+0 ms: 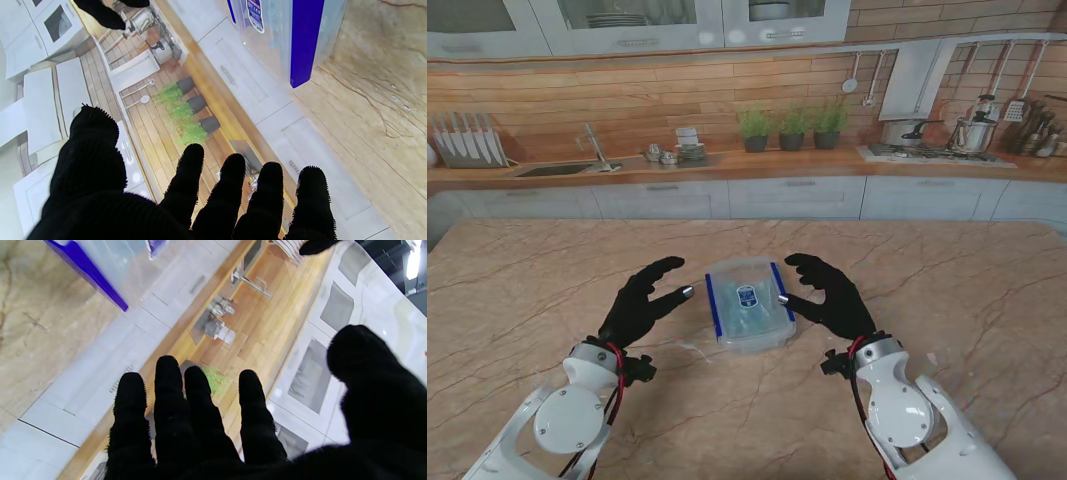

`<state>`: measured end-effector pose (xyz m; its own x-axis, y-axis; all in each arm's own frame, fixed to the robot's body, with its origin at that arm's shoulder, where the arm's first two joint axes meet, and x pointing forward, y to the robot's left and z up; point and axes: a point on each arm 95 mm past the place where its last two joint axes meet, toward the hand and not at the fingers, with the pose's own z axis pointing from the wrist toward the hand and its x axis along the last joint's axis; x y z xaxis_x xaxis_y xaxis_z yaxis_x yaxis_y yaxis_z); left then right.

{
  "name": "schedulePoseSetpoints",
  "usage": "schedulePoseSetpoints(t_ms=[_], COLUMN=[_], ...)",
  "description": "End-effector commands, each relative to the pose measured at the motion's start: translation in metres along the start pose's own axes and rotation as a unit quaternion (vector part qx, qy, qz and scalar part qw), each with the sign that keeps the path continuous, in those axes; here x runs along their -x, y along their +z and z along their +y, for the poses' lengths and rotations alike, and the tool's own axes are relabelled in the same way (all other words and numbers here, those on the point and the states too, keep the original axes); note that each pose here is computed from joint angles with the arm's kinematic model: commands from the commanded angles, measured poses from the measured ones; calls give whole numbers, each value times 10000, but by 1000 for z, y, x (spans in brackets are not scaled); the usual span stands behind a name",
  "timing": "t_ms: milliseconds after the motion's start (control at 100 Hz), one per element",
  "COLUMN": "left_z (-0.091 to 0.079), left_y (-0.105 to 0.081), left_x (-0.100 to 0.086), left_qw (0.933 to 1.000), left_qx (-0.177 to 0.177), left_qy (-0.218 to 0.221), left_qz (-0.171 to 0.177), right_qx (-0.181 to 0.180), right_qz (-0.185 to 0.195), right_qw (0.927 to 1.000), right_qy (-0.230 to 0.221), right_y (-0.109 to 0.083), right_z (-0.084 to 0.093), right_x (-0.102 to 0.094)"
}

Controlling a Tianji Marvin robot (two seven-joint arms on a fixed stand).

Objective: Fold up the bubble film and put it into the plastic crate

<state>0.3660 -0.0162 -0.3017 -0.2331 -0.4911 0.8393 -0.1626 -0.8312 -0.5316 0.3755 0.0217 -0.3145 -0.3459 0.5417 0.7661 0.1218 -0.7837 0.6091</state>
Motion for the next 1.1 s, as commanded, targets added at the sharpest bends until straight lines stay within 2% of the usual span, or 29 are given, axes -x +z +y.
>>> schedulePoseSetpoints(t_ms=[0,180,330,410,640,790,930,1090], left_z=[-5,-20,-22,-21,-15,-13,-13,-11], left_y=[-7,-15,-22,-26,-26,-21,-20,-21], left_x=[5,11,7,2,-1,-2,-2,-2], left_qw=[9997,9966,9923,9912,9890,9881,9869,9883], left_qx=[179,305,369,346,501,681,854,845], left_qy=[102,228,516,679,621,360,535,537], left_qz=[161,734,1063,1081,1242,1333,1262,1147], right_qx=[-120,-663,-689,-736,-699,-707,-711,-680], right_qz=[166,594,976,1032,1098,1289,1333,1242], right_qw=[9996,9960,9924,9915,9915,9891,9885,9899], right_qy=[199,-114,-307,-298,6,31,81,93], right_y=[-1,-13,-22,-26,-24,-22,-23,-25], right_z=[-5,-5,-1,0,-2,1,2,5], right_x=[-10,-16,-22,-23,-25,-29,-30,-26])
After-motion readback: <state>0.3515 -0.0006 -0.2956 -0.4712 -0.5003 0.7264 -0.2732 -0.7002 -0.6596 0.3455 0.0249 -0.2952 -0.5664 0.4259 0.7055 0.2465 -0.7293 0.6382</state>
